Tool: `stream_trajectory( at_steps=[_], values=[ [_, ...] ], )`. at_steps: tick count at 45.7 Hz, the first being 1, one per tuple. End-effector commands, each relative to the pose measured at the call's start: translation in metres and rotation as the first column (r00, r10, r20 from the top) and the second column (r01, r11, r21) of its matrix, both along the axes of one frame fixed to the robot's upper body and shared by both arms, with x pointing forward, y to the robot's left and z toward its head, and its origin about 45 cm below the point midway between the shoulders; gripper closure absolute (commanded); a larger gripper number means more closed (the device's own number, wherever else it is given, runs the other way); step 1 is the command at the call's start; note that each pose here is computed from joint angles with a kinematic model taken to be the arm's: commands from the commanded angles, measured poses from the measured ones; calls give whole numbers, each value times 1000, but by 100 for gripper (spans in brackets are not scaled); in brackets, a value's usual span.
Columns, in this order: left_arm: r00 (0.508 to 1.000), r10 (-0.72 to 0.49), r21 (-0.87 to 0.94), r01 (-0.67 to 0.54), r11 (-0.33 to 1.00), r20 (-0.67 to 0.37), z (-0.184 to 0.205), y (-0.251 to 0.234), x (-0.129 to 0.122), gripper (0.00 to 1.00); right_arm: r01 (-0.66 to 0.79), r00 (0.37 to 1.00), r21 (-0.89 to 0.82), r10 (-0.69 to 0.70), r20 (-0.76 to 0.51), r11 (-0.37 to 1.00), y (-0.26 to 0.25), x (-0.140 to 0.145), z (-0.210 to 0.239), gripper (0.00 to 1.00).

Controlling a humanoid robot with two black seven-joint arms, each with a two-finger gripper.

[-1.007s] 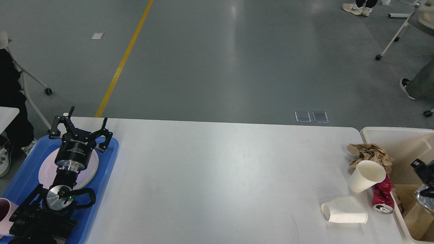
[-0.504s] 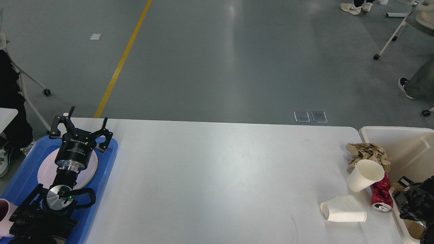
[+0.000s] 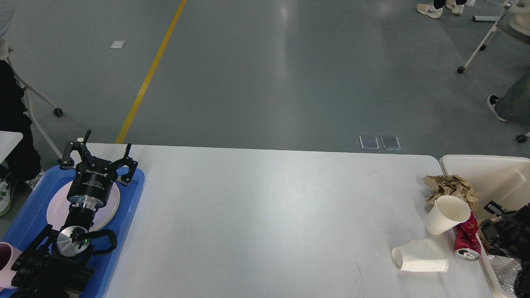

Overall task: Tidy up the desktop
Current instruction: 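Lower the foil pouch into the white bin and release, then move the right gripper over the upright white paper cup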

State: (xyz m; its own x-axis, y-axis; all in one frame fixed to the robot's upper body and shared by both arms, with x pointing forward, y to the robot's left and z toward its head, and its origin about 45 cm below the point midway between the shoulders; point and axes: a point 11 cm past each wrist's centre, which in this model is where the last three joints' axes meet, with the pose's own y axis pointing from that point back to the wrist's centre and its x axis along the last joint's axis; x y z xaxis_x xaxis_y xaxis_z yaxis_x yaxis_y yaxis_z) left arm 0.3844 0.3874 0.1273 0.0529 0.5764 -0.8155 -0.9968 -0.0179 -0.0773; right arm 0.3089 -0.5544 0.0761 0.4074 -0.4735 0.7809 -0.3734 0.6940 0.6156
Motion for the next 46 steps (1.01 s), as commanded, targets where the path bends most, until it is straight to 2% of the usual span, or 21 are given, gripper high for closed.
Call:
stream_trajectory(
  at_steps=[1, 6, 13, 20, 26, 33, 43, 46],
  values=[
    [1000, -1, 1, 1, 1000, 0, 0, 0, 0, 4, 6, 999, 1, -6, 38, 1000, -10, 19, 27, 0],
    [1000, 0, 0, 0, 1000, 0, 0, 0, 0, 4, -20, 999, 14, 19, 35, 1000, -13, 42, 58, 0],
    [1000, 1, 0, -1, 1000, -1, 0, 0, 0, 4, -103, 990, 84, 110, -84, 991, -2, 65, 101, 0],
    [1000, -2, -1, 2, 1000, 1, 0, -1, 1, 4, -226, 936, 165, 261, -236, 960, 37, 95, 157, 0],
    [1000, -2, 0, 2, 1000, 1, 0, -1, 1, 4, -306, 870, 292, 391, -299, 906, 86, 112, 215, 0],
    [1000, -2, -1, 2, 1000, 1, 0, -1, 1, 4, -414, 759, 393, 549, -349, 821, 154, 111, 280, 0],
    [1000, -1, -2, 1, 1000, 0, 0, -1, 0, 4, -491, 552, 506, 703, -449, 709, 232, 74, 326, 0],
    [1000, 0, -1, 0, 1000, -1, 0, -1, 0, 4, -506, 526, 519, 723, -448, 689, 242, 64, 335, 0]
  ],
)
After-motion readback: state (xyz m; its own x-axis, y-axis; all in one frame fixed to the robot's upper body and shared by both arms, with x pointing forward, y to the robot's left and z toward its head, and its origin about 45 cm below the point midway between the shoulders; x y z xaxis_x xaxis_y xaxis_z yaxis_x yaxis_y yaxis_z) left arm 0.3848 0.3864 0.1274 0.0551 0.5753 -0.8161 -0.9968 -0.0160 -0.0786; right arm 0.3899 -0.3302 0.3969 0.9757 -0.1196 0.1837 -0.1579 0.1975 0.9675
